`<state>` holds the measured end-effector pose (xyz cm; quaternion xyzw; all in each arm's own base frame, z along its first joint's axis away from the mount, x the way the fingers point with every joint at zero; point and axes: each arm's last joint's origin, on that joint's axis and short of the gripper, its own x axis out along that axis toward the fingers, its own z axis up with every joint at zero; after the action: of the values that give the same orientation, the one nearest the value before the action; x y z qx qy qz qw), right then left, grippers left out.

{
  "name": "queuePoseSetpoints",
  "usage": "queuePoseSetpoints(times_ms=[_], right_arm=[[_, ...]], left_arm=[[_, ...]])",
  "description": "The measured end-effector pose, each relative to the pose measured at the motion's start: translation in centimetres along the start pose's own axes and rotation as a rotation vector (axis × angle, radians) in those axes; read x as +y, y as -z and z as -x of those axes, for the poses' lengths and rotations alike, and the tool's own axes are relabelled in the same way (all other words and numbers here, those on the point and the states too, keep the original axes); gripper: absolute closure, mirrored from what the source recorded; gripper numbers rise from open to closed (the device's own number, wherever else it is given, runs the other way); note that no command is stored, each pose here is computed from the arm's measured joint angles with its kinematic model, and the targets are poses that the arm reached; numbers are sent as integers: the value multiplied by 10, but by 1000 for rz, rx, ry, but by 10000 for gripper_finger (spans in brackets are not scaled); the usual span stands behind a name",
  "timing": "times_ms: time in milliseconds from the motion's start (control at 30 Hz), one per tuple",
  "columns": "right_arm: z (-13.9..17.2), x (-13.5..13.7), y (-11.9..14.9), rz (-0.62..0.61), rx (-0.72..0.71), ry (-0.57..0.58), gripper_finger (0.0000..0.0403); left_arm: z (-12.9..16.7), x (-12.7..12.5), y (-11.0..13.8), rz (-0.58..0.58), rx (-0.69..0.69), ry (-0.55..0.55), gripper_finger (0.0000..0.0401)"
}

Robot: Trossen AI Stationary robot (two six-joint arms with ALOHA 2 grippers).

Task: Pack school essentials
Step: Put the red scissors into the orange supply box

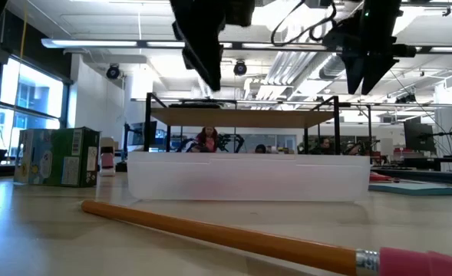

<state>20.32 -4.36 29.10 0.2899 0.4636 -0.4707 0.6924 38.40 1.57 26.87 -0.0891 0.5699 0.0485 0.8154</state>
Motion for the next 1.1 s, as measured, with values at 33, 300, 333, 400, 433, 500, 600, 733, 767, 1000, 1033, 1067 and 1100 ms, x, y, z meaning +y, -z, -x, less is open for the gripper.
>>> queuePoseSetpoints(times_ms=[33,300,333,400,433,500,600,733,767,1000,1033,1067,1100], right_arm=[[-2,-3,-3,-4,3,7,254],[1,-32,-23,-25,3,-23,254],[3,-37,-25,-38,-6,-25,254],[7,-47,-28,-69,-26,-26,254],[8,-53,-29,-83,-36,-25,254],[10,-63,-33,-106,-53,-17,254],[10,-77,-40,-148,-79,2,254],[6,-92,-48,-196,-82,39,254],[4,-95,-50,-203,-75,45,254],[-31,-112,-51,-279,-12,-12,254],[-38,-113,-49,-291,-2,-14,254],[-44,-114,-47,-301,7,-26,254],[-49,-114,-45,-307,14,-37,254]], left_arm=[[6,4,0,11,-12,-2,244],[51,36,4,82,-120,-22,244],[56,40,5,92,-133,-25,244],[65,47,7,110,-153,-32,244],[70,51,9,121,-152,-37,245],[79,57,15,141,-144,-46,245],[92,67,24,173,-127,-64,245],[108,77,34,207,-129,-101,245],[112,79,37,215,-128,-104,245],[127,85,51,255,-97,-163,245],[128,85,53,262,-90,-182,245],[128,85,54,268,-82,-197,245],[129,84,55,269,-76,-208,245]])
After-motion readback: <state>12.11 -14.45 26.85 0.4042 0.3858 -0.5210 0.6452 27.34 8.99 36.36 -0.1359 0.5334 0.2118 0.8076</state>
